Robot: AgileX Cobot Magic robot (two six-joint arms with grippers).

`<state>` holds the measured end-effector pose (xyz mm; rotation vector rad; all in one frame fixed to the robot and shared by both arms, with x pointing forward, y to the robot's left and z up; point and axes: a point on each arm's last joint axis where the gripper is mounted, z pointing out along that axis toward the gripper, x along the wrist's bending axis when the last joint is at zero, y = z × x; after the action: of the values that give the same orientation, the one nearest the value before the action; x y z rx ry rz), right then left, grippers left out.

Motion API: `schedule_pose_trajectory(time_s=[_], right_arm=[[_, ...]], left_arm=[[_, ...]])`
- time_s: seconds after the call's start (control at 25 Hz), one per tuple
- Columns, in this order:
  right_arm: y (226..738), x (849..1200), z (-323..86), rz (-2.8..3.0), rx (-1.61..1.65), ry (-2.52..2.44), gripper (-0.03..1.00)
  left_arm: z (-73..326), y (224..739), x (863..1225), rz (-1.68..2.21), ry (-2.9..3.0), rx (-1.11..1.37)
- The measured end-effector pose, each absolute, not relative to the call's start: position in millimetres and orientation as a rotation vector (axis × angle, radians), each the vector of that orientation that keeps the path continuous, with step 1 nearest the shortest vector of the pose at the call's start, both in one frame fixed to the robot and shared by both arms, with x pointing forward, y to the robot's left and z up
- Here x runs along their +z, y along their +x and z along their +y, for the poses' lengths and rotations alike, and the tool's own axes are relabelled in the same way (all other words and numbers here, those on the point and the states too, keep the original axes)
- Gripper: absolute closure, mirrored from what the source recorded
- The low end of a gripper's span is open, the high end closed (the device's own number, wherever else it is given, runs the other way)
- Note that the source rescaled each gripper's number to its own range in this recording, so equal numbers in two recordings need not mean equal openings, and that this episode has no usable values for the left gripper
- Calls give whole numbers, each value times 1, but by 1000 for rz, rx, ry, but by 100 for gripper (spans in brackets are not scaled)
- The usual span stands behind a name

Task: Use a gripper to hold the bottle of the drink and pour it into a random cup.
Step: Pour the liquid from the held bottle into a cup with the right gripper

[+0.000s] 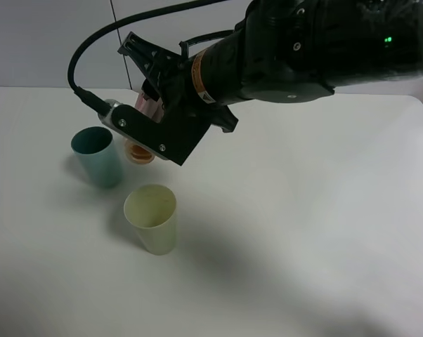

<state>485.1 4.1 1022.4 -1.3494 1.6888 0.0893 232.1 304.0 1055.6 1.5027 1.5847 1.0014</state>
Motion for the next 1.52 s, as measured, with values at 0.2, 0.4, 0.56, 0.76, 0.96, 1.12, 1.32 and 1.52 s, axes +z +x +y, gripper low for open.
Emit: schedule_pose_trajectory(time_s=[0.2, 0.4, 0.56, 0.76, 0.96, 1.12, 1.32, 1.52], right_arm=[[481, 1020, 10, 1669, 62, -1387, 97], [479, 1020, 12, 1627, 24, -1432, 97], [478, 1020, 13, 1570, -18, -1489, 97], [476, 1020, 15, 1525, -44, -1534, 97], [476, 1021, 15, 1520, -47, -1539, 97], [476, 1021, 15, 1520, -47, -1539, 97], [476, 1021, 15, 1520, -47, -1539, 97], [473, 1021, 17, 1503, -47, -1553, 97]], left_arm=[[304, 232, 1056, 1585, 1503, 1001], [304, 232, 1056, 1585, 1503, 1001], [304, 232, 1056, 1585, 1503, 1001], [304, 232, 1056, 1585, 1503, 1001], [304, 232, 1056, 1585, 1503, 1001], [304, 232, 1056, 1585, 1503, 1001], [304, 232, 1056, 1585, 1503, 1001], [304, 232, 1056, 1585, 1503, 1001]])
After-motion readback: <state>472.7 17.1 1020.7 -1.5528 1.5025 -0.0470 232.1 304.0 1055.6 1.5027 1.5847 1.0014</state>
